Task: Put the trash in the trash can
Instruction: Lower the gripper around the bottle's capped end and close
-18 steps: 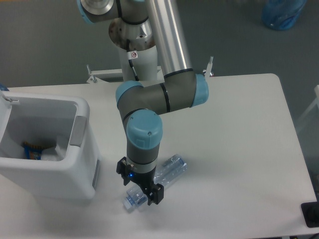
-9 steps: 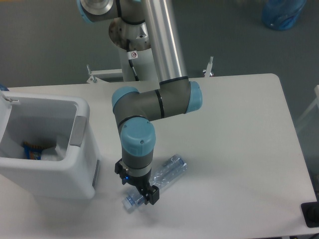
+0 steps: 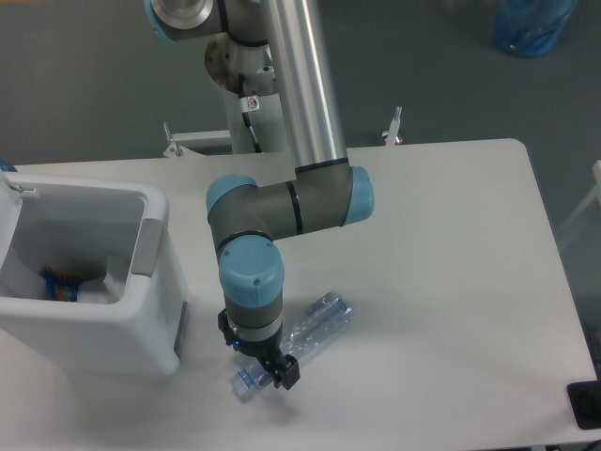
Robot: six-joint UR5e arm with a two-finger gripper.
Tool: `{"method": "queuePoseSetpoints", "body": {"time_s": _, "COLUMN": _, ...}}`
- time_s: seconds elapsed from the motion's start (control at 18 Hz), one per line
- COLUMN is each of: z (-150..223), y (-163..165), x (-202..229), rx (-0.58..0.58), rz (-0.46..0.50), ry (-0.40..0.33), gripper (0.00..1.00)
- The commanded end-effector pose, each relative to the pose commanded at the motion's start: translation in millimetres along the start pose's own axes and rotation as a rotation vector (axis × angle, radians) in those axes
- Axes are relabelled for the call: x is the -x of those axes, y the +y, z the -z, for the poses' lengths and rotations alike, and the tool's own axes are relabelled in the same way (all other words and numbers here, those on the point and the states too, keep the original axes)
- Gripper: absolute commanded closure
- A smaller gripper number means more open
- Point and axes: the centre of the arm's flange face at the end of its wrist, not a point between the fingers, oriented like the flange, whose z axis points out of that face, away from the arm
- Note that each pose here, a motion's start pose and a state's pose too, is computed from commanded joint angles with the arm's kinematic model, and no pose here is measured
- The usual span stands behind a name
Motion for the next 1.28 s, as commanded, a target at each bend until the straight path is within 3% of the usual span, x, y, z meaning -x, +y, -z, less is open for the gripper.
{"method": "queuePoseSetpoints", "body": {"time_s": 0.06, "z": 0, "y": 0, "x": 1, "rx": 0.007, "rz": 0.001, "ry": -0.006, "gripper": 0.01}}
{"method": "queuePoseSetpoints", "body": {"time_s": 0.33, "z": -4, "y": -1, "x": -1, "rx": 0.016, "rz": 0.003, "ry": -0.005, "gripper": 0.28}}
{"method": "queuePoseSetpoints", "body": {"time_s": 0.94, "z": 1, "y": -3, "x": 0, "rx": 0.011, "rz": 0.003, "ry": -0.013, "gripper": 0.31}}
{"method": "queuePoseSetpoints", "body": {"time_s": 1.28, "z": 29, "y": -14, "x": 15, "rx": -0.032, "rz": 0.003, "ry": -0.057, "gripper": 0.33}}
